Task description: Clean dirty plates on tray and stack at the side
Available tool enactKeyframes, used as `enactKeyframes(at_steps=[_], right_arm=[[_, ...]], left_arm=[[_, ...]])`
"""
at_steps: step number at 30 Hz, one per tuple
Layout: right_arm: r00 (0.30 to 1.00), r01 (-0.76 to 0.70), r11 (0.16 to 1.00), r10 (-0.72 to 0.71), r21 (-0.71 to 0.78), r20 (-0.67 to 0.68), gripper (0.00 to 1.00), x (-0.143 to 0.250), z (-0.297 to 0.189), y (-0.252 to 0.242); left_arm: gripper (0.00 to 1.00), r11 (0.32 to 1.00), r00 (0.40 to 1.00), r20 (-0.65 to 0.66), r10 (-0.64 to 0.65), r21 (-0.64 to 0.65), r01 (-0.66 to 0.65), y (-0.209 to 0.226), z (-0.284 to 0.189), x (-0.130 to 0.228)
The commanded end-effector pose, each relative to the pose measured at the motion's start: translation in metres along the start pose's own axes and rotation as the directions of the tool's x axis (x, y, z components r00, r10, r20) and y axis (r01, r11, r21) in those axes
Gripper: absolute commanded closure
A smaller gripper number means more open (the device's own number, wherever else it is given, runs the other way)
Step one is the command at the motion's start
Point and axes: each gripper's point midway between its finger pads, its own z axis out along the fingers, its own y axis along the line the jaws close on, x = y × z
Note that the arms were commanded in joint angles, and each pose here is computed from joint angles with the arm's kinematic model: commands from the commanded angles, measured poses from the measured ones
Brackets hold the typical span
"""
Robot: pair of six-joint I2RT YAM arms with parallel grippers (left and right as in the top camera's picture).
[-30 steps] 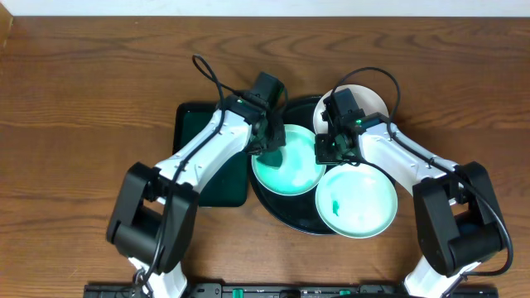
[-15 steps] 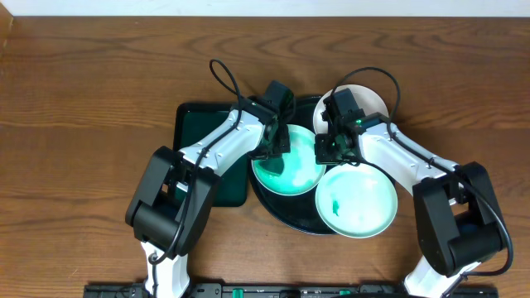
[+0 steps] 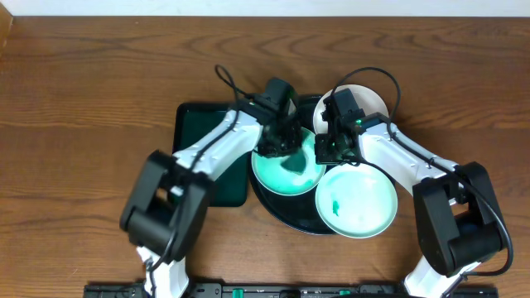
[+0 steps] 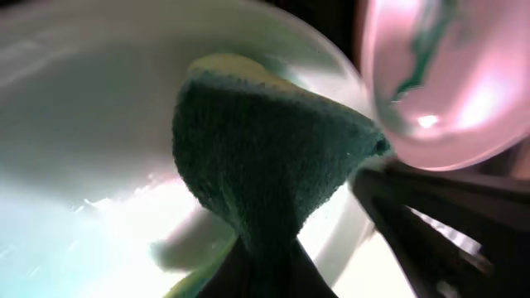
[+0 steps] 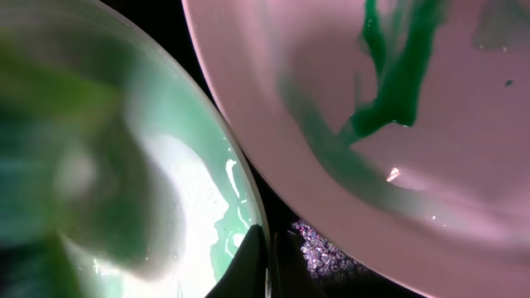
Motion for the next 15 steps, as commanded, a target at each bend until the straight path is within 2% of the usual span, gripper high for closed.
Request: enactKeyframes(at_steps=[1, 4, 15], right_arm=[[1.0, -0.006, 1.0, 0.006, -0.022, -0.006, 0.99, 0.003, -0.003, 0.005], [1.0, -0.006, 1.0, 0.006, -0.021, -0.008, 0.99, 0.004, -0.003, 0.005], [1.0, -0.006, 1.0, 0.005, -0.022, -0.004, 0.99, 0.003, -0.003, 0.005]], left_arm=[[0.92, 1.0, 0.99, 0.135, 0.026, 0.0, -0.026, -0.006, -0.052, -0.018], [0.92, 0.99, 0.977, 0.209, 0.035, -0.139, -0.006, 0.017, -0.066, -0.026], [0.92, 0.961, 0.991, 0.136, 0.002, -0.276, 0.036, 0.058, -0.034, -0.01]])
